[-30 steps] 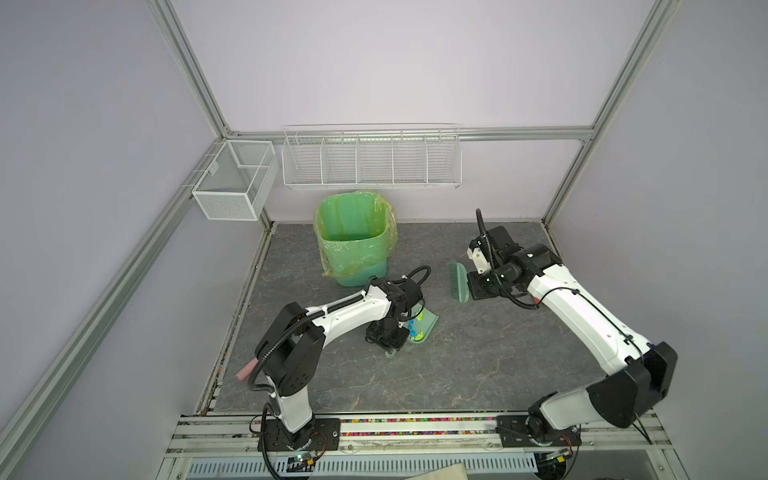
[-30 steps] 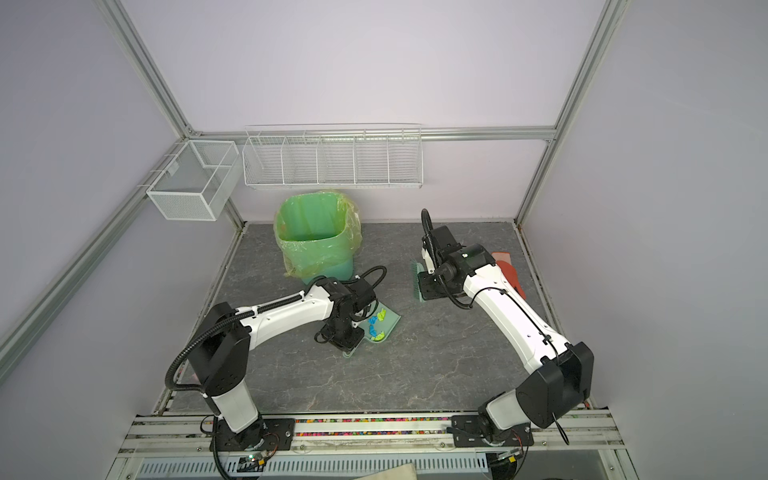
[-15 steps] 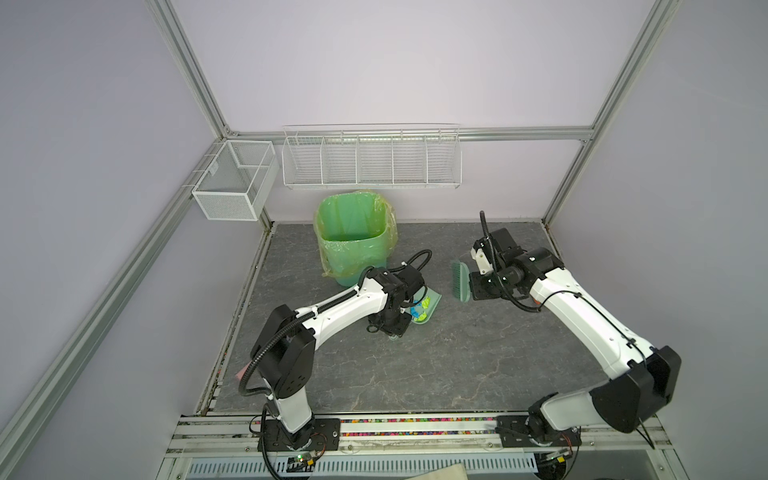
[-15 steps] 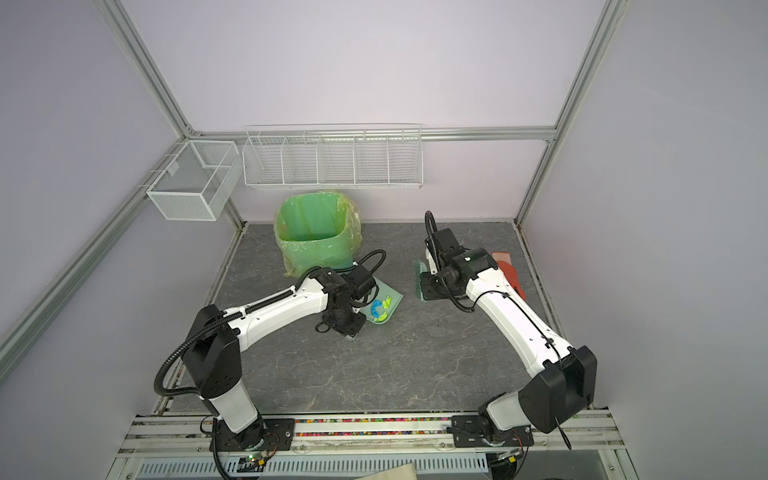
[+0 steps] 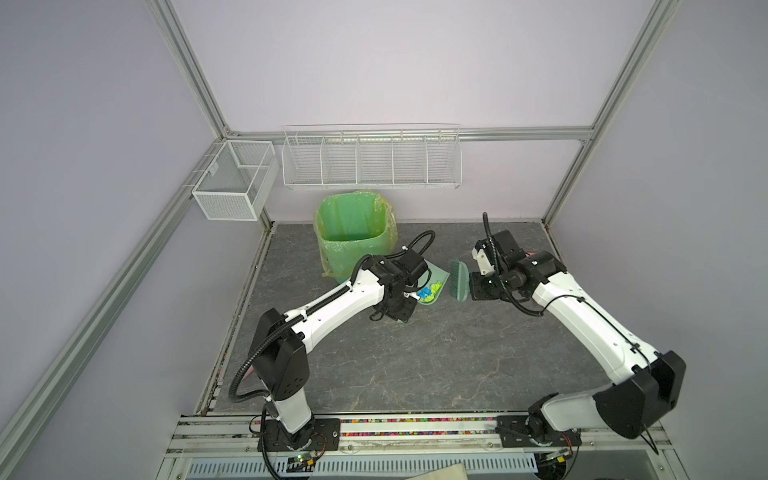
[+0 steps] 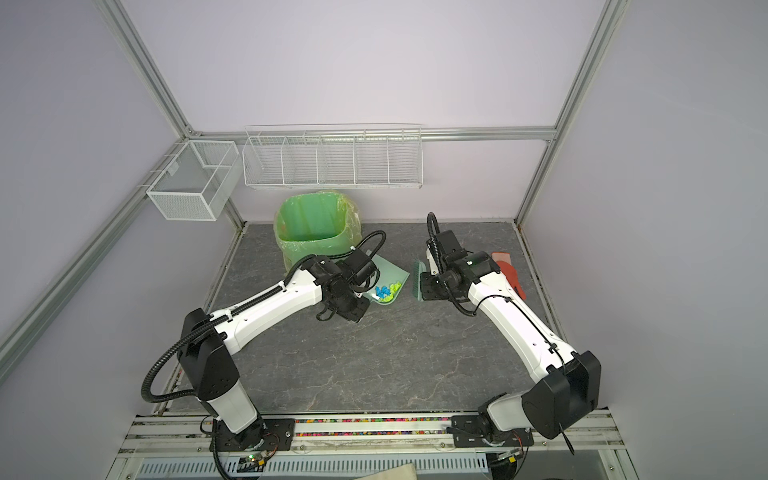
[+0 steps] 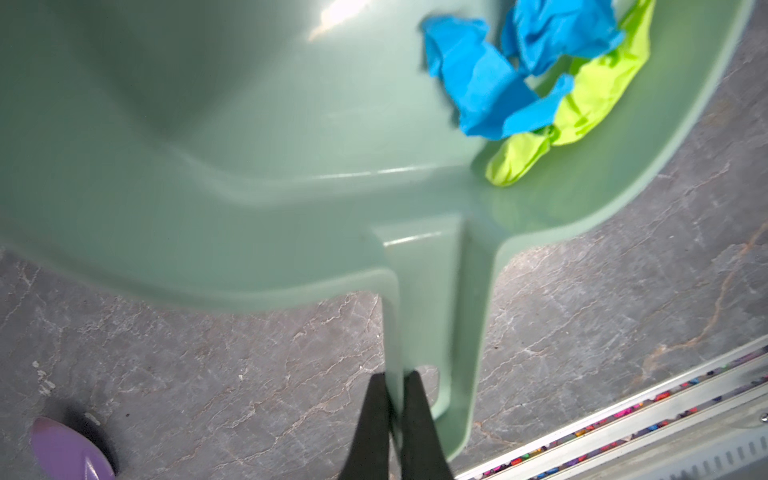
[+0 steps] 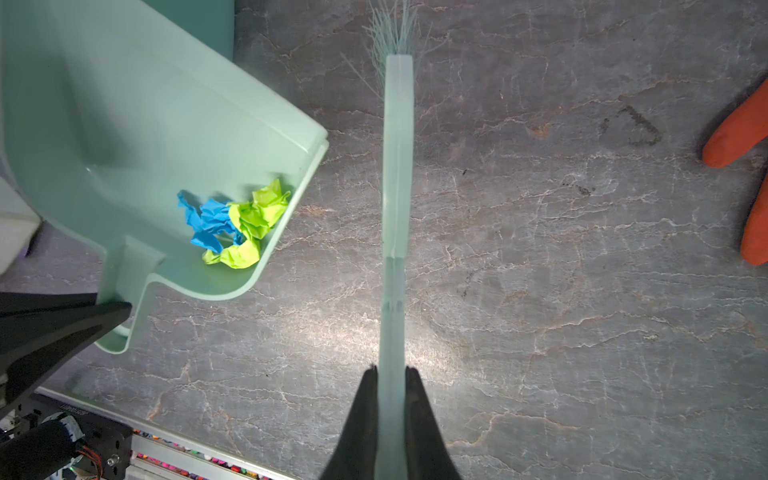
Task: Sweep away the paper scraps from the table
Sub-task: 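Lift the dustpan toward the wastebasket with the left gripper while the right brush draws back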
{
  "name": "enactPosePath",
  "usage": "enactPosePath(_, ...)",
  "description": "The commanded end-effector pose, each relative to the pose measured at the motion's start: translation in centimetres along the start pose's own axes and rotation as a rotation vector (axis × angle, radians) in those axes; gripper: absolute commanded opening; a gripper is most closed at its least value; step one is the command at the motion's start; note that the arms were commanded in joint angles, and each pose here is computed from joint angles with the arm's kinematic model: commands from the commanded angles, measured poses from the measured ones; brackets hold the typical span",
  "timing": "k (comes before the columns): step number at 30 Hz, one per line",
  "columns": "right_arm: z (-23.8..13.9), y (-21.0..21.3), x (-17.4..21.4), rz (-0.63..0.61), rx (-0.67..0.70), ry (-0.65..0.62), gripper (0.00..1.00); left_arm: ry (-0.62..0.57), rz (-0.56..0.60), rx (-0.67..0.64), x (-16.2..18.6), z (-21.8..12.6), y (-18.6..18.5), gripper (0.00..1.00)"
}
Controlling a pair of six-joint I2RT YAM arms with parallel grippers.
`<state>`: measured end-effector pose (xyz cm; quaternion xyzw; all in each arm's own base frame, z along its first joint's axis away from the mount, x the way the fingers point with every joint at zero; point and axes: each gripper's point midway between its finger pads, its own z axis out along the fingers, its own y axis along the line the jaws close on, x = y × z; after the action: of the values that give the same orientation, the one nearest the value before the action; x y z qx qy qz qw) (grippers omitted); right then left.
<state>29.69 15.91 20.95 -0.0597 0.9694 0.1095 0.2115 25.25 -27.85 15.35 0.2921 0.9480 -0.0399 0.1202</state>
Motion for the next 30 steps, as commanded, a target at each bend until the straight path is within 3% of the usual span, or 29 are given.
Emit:
enactPosePath(1, -0.6, -0.2, 0.0, 0.027, -0.006, -0.032, 0.07, -0.013, 0.007, -0.021, -0.6, -0.8, 0.5, 0.0)
enactPosePath(17, -2.6, -2.0, -1.1, 0.058, 0.059, -0.173, 0.07, -0.046, 0.042, -0.05, -2.8, -3.2, 0.7, 0.0)
enactPosePath(30, -1.9, -2.6, 0.4, 0.07, 0.066, -0.145, 0.07, -0.104, 0.043, -0.198, -3.8, -7.2, 3.5, 0.0)
